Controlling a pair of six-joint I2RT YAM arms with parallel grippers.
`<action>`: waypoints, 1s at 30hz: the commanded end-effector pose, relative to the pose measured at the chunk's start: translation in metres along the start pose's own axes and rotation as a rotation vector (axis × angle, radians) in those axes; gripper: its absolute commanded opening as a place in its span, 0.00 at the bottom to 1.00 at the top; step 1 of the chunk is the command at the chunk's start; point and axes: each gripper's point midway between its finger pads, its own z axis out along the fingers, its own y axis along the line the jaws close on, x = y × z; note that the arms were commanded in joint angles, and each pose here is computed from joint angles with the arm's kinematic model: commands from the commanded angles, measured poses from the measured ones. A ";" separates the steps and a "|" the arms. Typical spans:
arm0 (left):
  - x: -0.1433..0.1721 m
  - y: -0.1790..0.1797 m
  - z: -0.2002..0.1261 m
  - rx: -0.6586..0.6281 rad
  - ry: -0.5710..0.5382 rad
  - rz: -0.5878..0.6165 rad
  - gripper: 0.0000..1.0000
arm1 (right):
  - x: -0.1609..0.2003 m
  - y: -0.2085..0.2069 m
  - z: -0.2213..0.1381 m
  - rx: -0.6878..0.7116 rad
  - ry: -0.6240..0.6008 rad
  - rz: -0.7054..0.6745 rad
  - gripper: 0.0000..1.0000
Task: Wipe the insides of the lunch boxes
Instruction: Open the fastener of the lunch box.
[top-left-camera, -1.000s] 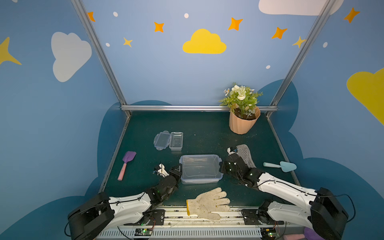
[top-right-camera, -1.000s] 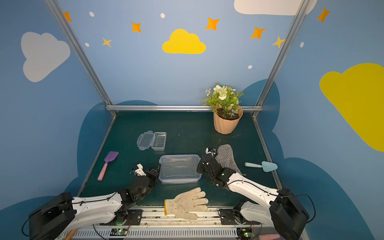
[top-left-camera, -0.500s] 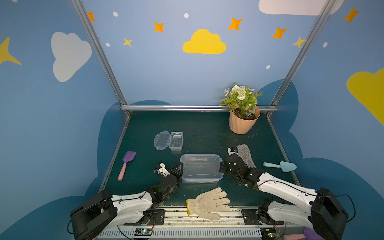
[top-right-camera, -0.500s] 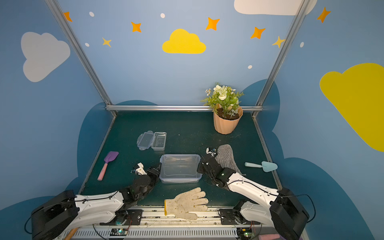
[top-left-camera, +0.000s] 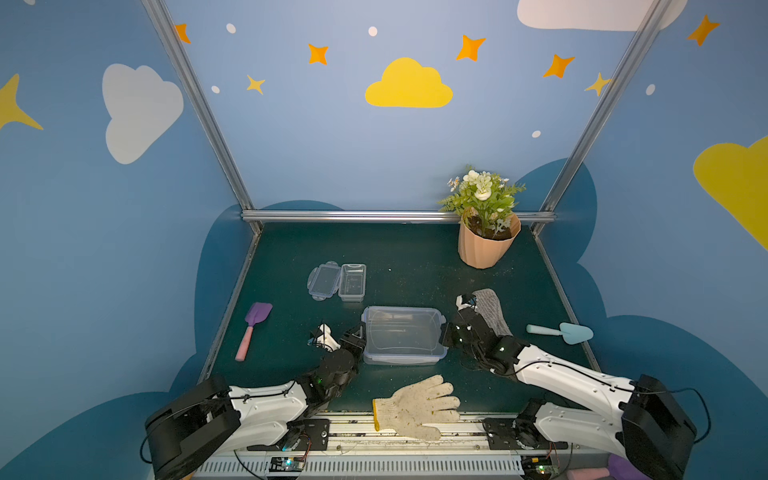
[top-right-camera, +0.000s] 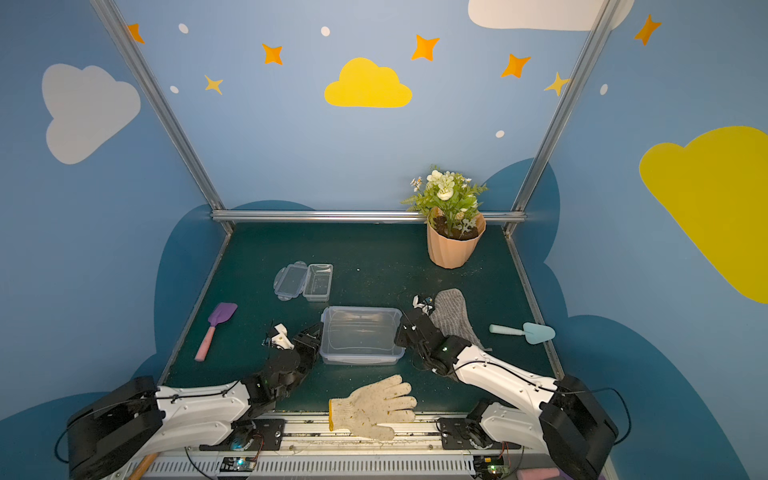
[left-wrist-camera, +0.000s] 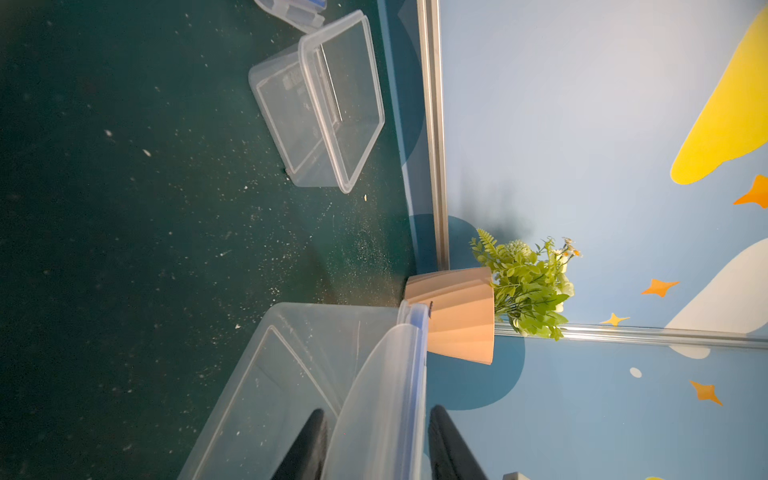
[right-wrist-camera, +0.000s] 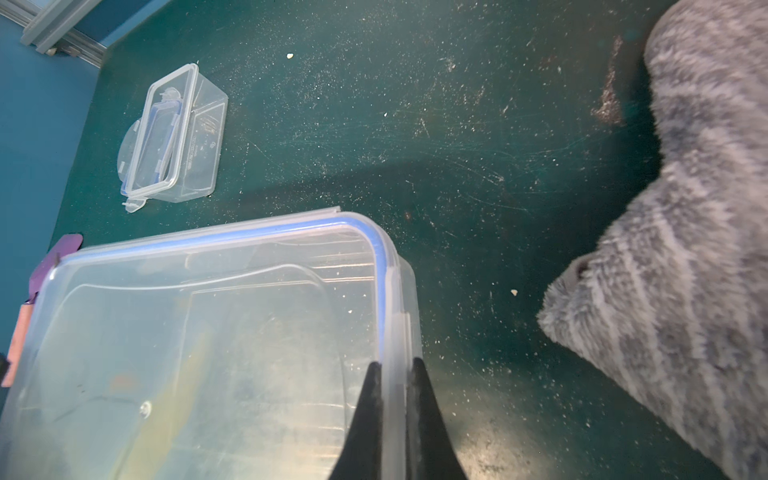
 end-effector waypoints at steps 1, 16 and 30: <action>0.012 -0.044 -0.004 0.127 0.057 -0.062 0.39 | 0.052 -0.032 0.005 0.112 0.192 -0.096 0.00; 0.025 -0.022 0.002 0.029 0.110 -0.030 0.20 | 0.049 -0.031 0.002 0.129 0.187 -0.117 0.00; 0.016 -0.013 -0.011 -0.064 0.117 0.066 0.06 | 0.049 -0.032 0.001 0.164 0.208 -0.146 0.00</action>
